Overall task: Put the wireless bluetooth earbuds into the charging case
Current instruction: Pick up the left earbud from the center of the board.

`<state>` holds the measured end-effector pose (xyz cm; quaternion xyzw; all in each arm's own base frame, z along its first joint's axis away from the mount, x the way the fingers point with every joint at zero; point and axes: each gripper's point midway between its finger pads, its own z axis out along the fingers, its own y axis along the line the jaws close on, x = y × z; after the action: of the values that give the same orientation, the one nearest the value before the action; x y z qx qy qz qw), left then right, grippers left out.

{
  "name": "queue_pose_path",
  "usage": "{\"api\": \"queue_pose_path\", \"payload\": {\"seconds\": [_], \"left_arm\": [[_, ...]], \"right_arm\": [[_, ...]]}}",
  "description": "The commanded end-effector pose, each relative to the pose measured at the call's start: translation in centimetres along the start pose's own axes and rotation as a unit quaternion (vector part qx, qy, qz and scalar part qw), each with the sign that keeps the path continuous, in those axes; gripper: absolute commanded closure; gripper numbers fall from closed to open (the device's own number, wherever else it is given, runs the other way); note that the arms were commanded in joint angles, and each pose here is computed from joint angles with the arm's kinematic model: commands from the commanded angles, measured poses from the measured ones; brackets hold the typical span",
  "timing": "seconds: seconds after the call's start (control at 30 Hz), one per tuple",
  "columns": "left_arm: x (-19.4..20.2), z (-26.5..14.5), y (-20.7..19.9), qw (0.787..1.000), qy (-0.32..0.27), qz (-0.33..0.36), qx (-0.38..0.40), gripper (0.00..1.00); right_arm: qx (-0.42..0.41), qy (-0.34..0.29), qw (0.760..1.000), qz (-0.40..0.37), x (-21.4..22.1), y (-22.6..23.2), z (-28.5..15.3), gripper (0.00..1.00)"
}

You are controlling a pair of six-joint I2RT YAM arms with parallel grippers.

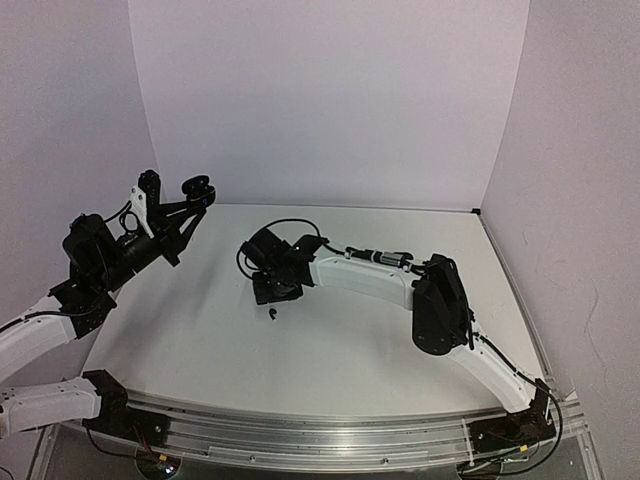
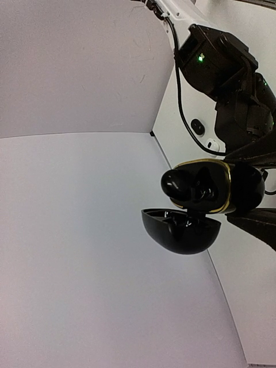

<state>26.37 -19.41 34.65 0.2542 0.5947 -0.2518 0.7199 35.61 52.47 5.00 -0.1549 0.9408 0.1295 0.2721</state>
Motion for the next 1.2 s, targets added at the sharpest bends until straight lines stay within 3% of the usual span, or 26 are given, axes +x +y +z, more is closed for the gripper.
{"api": "queue_pose_path", "payload": {"seconds": [0.0, 0.27, 0.87, 1.17], "left_arm": [[-2.6, 0.1, 0.1, 0.999, -0.032, 0.013, 0.002, 1.00], [-2.4, 0.2, 0.0, 0.999, -0.030, 0.012, 0.006, 1.00], [-2.6, 0.0, -0.1, 0.999, -0.031, 0.015, 0.008, 1.00], [-2.4, 0.0, -0.2, 0.999, -0.031, 0.016, 0.011, 1.00]], "right_arm": [[0.004, 0.010, 1.000, -0.018, 1.4, 0.5, 0.9, 0.52], [0.022, 0.015, 0.999, -0.046, 2.9, 0.6, 1.7, 0.53], [0.063, 0.030, 0.993, -0.094, 4.4, -1.0, 1.5, 0.71], [0.047, 0.034, 0.995, -0.081, 3.9, -0.8, 1.9, 0.72]]}}
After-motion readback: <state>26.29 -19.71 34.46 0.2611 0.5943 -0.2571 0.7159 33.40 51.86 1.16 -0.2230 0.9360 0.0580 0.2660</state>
